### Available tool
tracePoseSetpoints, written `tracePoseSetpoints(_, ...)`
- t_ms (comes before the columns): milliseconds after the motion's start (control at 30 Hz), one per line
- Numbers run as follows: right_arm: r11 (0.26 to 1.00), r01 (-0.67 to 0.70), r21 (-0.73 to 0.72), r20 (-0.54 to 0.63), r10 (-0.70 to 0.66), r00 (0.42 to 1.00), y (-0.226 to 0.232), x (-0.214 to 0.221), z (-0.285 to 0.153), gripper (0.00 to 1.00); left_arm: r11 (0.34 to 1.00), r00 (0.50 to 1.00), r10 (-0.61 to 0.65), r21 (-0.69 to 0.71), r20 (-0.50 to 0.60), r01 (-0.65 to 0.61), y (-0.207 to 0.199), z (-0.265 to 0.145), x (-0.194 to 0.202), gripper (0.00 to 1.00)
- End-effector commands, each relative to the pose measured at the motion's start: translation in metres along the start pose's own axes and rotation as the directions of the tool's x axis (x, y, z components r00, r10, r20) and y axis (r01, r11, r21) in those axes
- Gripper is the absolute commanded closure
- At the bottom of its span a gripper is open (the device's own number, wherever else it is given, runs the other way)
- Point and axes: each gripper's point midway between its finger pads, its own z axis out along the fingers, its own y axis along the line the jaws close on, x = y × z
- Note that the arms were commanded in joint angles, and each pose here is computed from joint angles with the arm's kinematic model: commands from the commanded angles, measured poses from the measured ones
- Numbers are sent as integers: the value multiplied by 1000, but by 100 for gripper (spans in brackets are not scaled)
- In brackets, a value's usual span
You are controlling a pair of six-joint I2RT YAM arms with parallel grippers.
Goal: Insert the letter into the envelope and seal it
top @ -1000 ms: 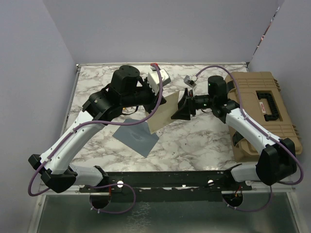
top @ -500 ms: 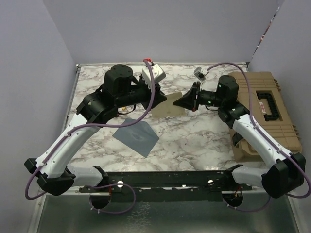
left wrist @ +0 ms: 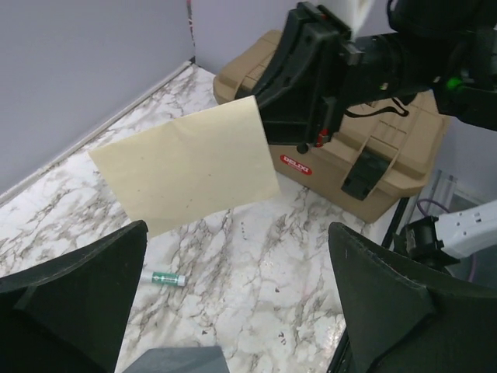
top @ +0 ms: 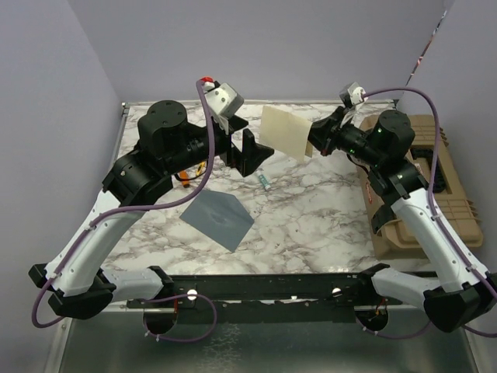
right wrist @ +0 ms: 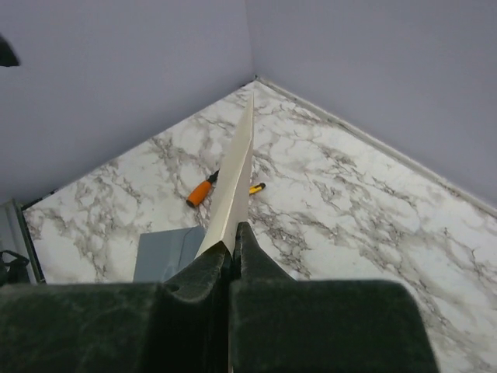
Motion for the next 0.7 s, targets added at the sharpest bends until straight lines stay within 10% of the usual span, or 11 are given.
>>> tracePoseSetpoints(0,982,88,-166,-7,-90,996,36,-16,-18,100,996,998,-18,-82,60,23,14,1,-16,1)
tracePoseSetpoints(300,896,48,-442,-153,-128,980,86,4,-51,100,999,991,36,31,-129,-32,4,14,21,3)
tracePoseSetpoints(500,862,13,-506,-193,-128,973,100,10,-64,100,971,945,102,239,-310,-26,-19,14,79,48)
tracePoseSetpoints(667,839,3,-544,-198,-131,971,107,11,-70,99,954,931,120,299,-343,-13,-26,12,97,53)
